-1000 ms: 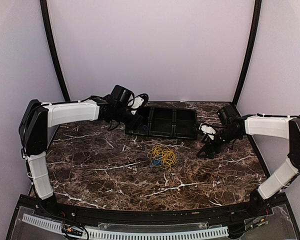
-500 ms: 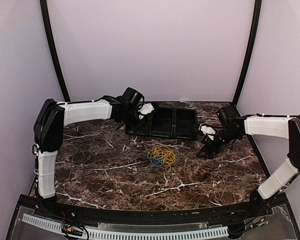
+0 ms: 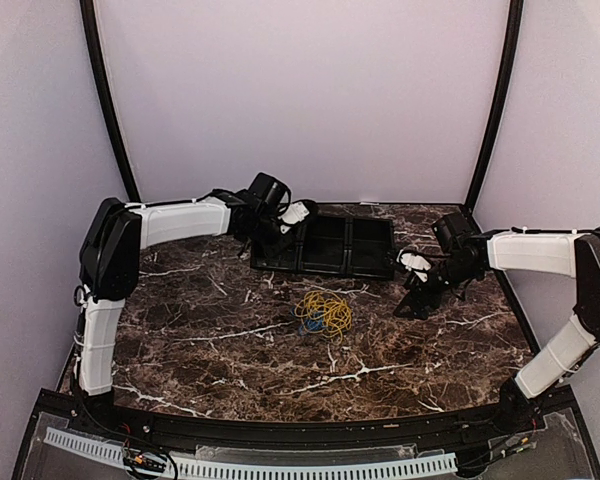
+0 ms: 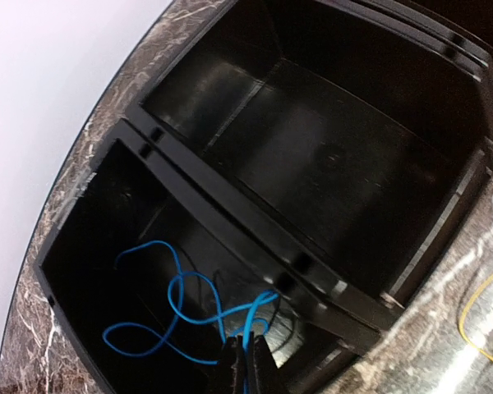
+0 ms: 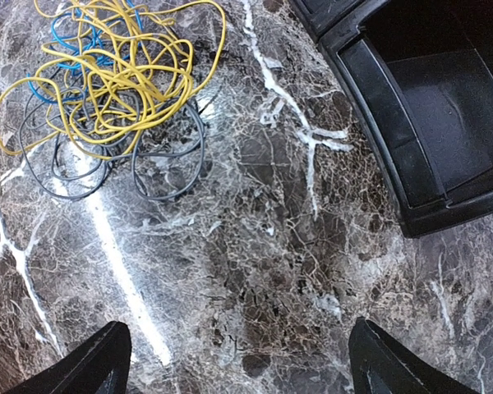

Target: Untangle the cables

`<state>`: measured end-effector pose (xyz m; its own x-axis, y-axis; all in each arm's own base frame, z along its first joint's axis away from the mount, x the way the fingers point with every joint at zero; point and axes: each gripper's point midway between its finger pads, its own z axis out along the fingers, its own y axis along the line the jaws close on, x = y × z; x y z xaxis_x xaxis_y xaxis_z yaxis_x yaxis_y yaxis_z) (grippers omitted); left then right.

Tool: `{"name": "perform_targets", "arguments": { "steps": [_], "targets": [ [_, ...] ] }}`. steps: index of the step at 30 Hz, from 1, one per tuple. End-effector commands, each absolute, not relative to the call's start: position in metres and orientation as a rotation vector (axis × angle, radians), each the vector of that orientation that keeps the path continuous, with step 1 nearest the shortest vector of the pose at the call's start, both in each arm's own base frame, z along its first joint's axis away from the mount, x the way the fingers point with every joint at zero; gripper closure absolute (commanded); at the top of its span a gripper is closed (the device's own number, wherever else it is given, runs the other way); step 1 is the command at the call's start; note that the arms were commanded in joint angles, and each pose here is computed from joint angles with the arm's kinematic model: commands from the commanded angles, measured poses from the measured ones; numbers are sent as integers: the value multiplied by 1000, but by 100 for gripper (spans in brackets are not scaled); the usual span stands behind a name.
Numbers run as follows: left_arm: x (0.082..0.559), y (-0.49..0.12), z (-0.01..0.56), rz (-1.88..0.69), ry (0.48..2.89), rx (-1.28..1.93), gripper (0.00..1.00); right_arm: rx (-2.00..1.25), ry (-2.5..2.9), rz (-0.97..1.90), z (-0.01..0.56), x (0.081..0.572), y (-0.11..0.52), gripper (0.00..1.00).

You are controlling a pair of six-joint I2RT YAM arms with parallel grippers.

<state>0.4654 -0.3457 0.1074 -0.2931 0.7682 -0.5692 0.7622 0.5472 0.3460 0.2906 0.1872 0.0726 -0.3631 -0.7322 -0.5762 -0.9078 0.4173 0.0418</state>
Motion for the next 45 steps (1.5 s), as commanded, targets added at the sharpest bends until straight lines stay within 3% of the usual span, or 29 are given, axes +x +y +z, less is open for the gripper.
{"name": "perform_targets", "arguments": {
  "steps": [1, 5, 7, 12, 15, 18, 21, 24, 30, 33, 38, 41, 45],
  "targets": [
    [502, -335, 119, -24, 2132, 1027, 100, -1404, 2171, 483, 78, 296, 192, 6],
    [519, -340, 118, -46, 2148, 902, 100, -1402, 2172, 477, 79, 296, 192, 6],
    [523, -341, 115, -57, 2160, 857, 91, -1400, 2172, 477, 79, 296, 192, 6],
    [521, -339, 132, -85, 2174, 790, 81, -1400, 2171, 487, 80, 295, 192, 6],
    [512, -339, 151, -119, 2145, 766, 64, -1404, 2171, 495, 79, 295, 194, 6],
    [502, -338, 186, -162, 2095, 720, 53, -1410, 2169, 497, 79, 294, 195, 6],
    [487, -332, 206, -202, 2085, 692, 34, -1411, 2164, 503, 80, 294, 197, 6],
    [473, -326, 211, -230, 2106, 675, 28, -1413, 2167, 505, 79, 294, 197, 6],
    [431, -309, 200, -264, 2172, 701, 30, -1402, 2149, 519, 93, 298, 203, 6],
    [395, -315, 227, -387, 2066, 758, 33, -1405, 2062, 572, 121, 297, 217, 7],
    [313, -329, 238, -703, 1943, 892, 46, -1516, 1958, 550, 150, 296, 242, 9],
    [289, -329, 226, -808, 1987, 842, 56, -1554, 1894, 561, 168, 297, 263, 11],
    [284, -319, 185, -877, 2176, 622, 59, -1582, 1831, 588, 182, 299, 296, 12]
  ]
}}
